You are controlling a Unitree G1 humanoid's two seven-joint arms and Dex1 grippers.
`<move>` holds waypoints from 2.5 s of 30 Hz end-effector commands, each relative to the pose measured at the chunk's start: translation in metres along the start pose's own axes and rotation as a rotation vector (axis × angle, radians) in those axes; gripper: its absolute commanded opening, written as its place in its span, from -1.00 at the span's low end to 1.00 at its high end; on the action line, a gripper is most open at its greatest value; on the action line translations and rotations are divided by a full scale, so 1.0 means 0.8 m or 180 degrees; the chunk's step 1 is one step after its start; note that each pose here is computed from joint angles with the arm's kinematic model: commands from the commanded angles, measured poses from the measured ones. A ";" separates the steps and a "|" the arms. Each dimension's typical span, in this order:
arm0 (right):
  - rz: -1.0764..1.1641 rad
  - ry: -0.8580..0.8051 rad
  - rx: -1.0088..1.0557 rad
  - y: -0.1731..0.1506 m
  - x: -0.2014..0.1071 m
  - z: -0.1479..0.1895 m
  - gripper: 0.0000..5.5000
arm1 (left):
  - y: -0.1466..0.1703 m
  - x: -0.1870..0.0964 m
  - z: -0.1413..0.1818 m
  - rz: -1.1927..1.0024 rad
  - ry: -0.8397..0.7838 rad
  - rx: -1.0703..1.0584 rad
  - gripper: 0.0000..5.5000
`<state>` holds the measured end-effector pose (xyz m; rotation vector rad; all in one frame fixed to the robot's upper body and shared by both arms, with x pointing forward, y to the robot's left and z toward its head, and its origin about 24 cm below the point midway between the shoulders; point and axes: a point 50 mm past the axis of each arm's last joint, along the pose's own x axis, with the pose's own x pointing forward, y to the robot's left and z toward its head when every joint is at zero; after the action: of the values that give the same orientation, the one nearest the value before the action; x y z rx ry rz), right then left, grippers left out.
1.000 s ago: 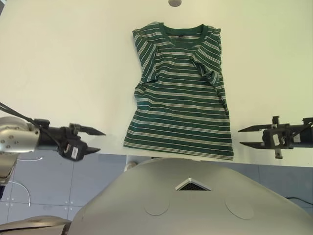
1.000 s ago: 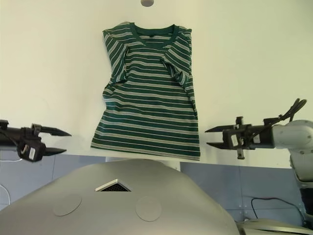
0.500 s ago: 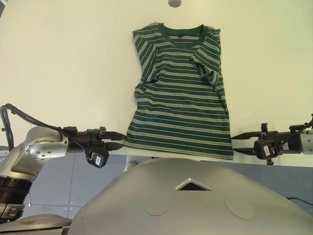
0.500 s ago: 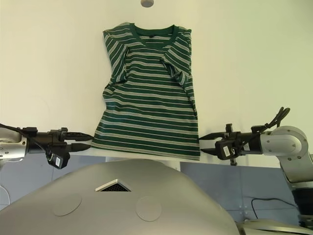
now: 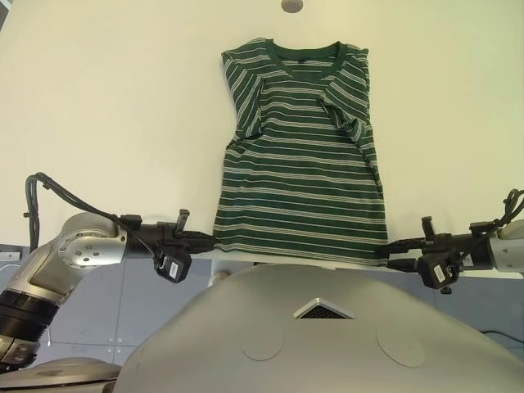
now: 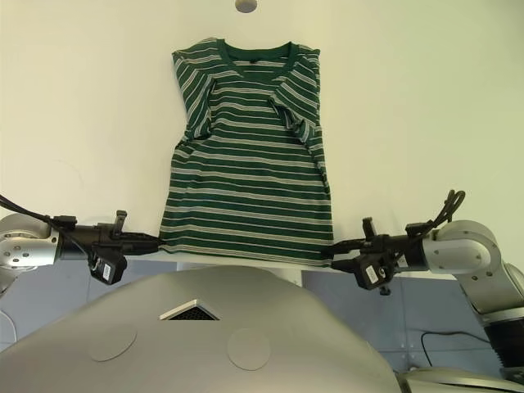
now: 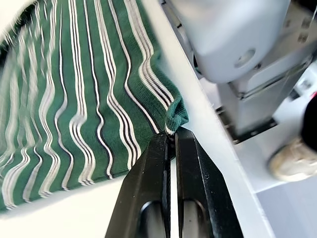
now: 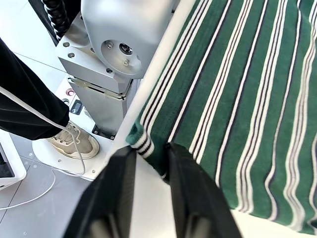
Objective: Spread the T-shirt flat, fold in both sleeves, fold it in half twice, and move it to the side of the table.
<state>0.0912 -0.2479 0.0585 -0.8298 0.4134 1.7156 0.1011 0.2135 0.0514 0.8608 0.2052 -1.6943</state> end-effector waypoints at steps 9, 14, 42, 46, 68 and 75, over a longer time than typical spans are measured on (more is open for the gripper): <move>-0.2808 -0.0790 0.1380 -0.279 -0.122 -0.039 -0.98 | 0.242 -0.082 -0.049 0.1864 -0.0851 -0.1837 -1.00; -0.3088 -0.0521 0.1817 -0.335 -0.083 -0.058 -0.98 | 0.315 -0.067 -0.082 0.2416 -0.0874 -0.2478 -1.00; -0.2462 0.1111 0.1280 -0.176 -0.056 -0.081 -0.28 | 0.249 -0.043 -0.069 0.3472 -0.0616 -0.1735 -0.16; -0.3144 0.0600 0.1008 -0.236 -0.092 -0.050 -0.28 | 0.245 -0.036 -0.044 0.3389 -0.0657 -0.1581 -0.16; -0.2740 -0.0344 0.0618 -0.243 -0.009 0.017 -0.28 | 0.129 0.091 0.042 0.0813 -0.0309 0.0237 -0.16; -0.1050 0.0624 0.0301 -0.109 -0.078 -0.016 -0.28 | 0.123 0.109 0.015 0.0819 0.0181 0.0347 -0.16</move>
<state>0.1959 -0.2714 0.1001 -0.9014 0.4476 1.2165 0.1782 0.1036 0.0421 0.9278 -0.0126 -1.4606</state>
